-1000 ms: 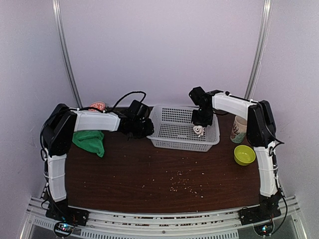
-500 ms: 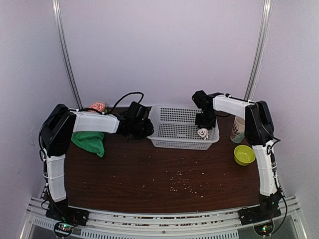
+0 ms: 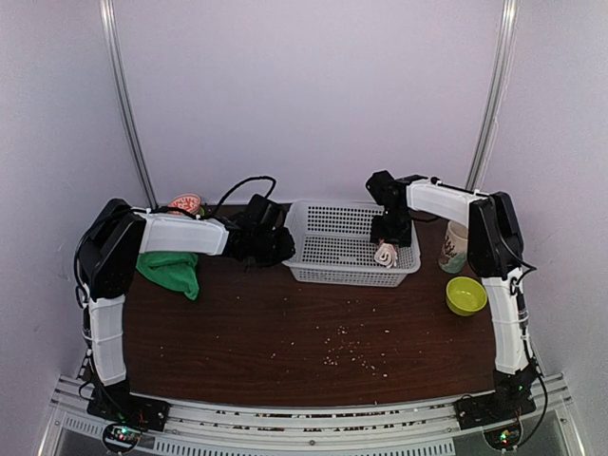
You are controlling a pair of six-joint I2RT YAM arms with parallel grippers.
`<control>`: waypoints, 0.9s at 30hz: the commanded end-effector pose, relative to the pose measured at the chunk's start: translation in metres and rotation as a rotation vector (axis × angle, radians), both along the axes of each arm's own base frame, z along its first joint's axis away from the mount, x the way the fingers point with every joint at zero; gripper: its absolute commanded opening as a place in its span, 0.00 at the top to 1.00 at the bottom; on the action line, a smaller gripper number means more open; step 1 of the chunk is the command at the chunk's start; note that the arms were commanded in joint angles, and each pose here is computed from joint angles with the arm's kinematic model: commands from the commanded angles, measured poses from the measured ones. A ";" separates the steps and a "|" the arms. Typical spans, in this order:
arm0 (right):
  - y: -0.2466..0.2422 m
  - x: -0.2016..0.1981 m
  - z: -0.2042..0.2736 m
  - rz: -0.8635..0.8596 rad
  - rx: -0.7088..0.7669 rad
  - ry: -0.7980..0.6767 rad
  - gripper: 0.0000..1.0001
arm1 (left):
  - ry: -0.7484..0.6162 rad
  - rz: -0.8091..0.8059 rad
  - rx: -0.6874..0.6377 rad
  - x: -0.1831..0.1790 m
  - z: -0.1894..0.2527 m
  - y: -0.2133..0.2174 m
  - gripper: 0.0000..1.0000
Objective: Roll the towels
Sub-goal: Place the towel in the bin, then adjust the towel in the bin.
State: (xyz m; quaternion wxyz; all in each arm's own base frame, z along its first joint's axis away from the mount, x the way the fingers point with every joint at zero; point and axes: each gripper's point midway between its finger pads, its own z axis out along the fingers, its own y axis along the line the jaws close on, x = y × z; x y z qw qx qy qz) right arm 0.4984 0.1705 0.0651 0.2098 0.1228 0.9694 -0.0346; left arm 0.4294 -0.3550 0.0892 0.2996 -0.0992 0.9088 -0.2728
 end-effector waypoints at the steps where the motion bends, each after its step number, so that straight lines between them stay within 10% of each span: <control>1: -0.015 0.002 0.050 -0.027 -0.025 -0.085 0.32 | -0.002 0.030 0.031 0.003 -0.005 0.009 1.00; 14: 0.020 -0.004 0.103 0.058 0.072 -0.186 0.34 | 0.002 0.027 0.040 0.004 -0.006 0.009 1.00; 27: 0.081 0.015 0.049 0.137 0.218 -0.090 0.54 | 0.008 0.033 0.045 0.003 -0.004 0.011 1.00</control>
